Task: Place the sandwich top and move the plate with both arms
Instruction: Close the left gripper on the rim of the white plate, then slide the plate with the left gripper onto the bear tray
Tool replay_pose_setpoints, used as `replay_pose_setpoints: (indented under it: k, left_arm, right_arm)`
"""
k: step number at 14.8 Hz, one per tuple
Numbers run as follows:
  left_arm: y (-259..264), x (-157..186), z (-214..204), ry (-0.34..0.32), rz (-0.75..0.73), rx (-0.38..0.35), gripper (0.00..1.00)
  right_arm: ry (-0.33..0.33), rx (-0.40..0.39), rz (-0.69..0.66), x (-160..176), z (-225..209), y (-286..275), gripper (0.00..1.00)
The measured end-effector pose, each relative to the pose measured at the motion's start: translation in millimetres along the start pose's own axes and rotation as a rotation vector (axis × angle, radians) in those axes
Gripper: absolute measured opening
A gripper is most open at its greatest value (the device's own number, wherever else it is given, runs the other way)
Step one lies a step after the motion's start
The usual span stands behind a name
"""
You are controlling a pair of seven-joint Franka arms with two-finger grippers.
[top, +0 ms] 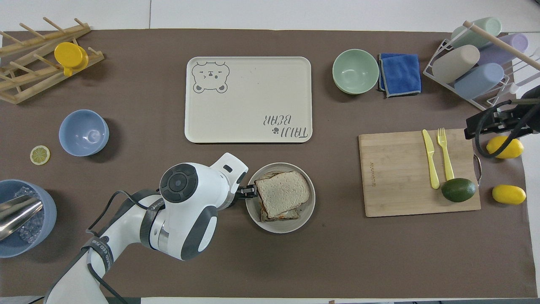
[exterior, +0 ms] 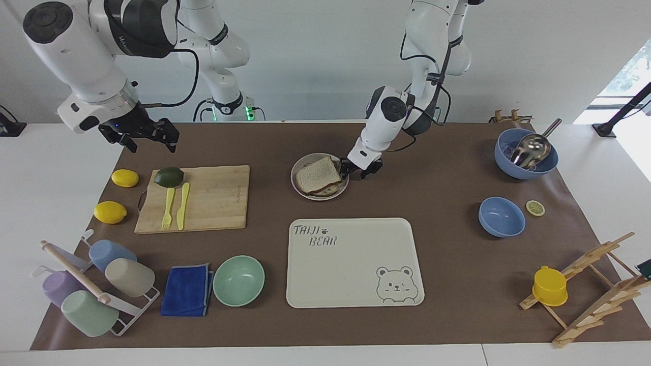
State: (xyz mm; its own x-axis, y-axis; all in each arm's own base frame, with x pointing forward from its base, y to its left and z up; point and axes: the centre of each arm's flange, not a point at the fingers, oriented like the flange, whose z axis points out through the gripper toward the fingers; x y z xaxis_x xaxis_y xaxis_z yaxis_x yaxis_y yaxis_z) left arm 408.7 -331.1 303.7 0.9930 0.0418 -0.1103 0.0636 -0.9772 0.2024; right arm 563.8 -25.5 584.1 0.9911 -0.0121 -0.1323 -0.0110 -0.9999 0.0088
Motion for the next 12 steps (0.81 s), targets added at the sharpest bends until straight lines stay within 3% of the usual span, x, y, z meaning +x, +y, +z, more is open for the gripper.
replay_pose_setpoints:
  k: [4,6,9,11,12]
  left_arm:
    - [3.8,-6.2,0.8,-0.009,-0.018,-0.024,0.56]
    - [7.8,-9.9,1.5,-0.011,-0.012,-0.026,0.40]
    - [11.1,-13.1,2.6,-0.014,-0.008,-0.028,0.33]
    - [11.0,-13.0,2.4,-0.014,-0.009,-0.028,0.15]
    - [11.0,-13.0,2.4,-0.014,-0.009,-0.028,0.15]
  right_arm:
    - [0.009,-0.001,-0.003,-0.1,-3.8,-1.4,1.00]
    - [0.024,-0.001,-0.002,1.4,-5.5,-1.3,1.00]
    - [0.028,-0.001,-0.002,1.5,-6.6,-1.1,1.00]
    - [0.030,-0.001,-0.002,1.4,-7.7,-1.1,1.00]
    - [0.031,-0.001,-0.002,1.3,-8.2,-1.0,1.00]
